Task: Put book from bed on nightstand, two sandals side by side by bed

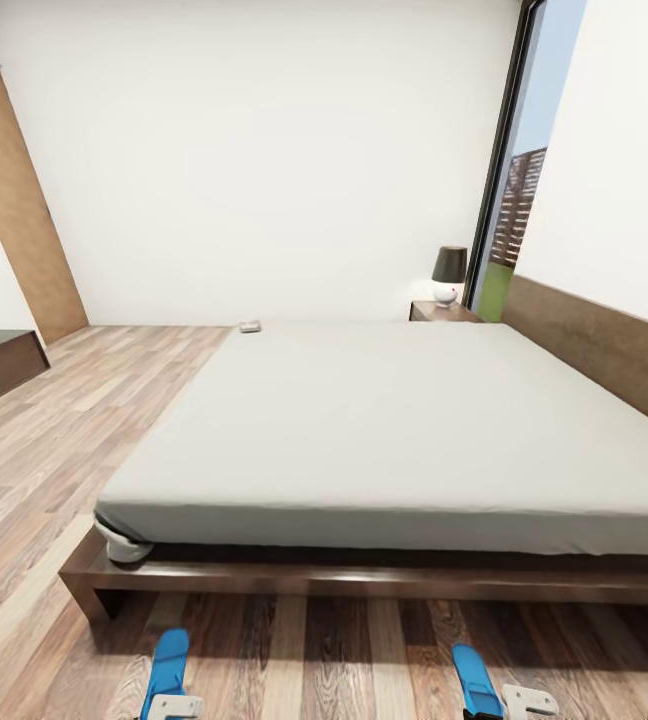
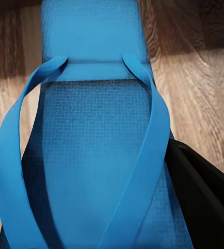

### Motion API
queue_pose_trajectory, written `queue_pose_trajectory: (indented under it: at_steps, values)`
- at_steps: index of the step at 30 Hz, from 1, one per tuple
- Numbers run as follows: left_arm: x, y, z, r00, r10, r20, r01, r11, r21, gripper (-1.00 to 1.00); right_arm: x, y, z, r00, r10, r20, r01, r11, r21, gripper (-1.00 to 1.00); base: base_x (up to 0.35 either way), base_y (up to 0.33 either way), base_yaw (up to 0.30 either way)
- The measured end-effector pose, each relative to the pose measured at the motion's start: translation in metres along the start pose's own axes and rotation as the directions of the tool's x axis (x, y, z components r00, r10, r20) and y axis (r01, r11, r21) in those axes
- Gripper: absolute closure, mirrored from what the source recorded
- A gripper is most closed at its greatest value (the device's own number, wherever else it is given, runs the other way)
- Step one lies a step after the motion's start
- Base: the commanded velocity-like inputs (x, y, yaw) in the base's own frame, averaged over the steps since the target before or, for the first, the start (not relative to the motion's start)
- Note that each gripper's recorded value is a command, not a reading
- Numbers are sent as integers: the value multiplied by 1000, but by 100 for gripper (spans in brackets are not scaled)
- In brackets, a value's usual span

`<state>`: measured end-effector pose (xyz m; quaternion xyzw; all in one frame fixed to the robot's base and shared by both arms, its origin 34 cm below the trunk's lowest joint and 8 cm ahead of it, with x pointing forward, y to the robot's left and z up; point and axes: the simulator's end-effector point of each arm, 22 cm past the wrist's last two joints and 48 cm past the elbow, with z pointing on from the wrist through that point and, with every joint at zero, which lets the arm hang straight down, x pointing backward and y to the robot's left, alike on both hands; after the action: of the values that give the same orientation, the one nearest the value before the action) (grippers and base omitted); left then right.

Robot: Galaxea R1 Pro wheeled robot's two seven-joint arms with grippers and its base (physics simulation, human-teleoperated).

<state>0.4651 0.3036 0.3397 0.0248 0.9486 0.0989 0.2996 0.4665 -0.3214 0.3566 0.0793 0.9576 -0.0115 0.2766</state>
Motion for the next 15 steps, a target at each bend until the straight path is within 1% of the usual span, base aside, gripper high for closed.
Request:
queue_pose_trajectory:
  at_steps: [15]
  values:
    - [23,-7,22,1000,5,1,-5,1000,2,100,23,-1,24,1000,4,0,-4,1000,-2,100,0,0,0]
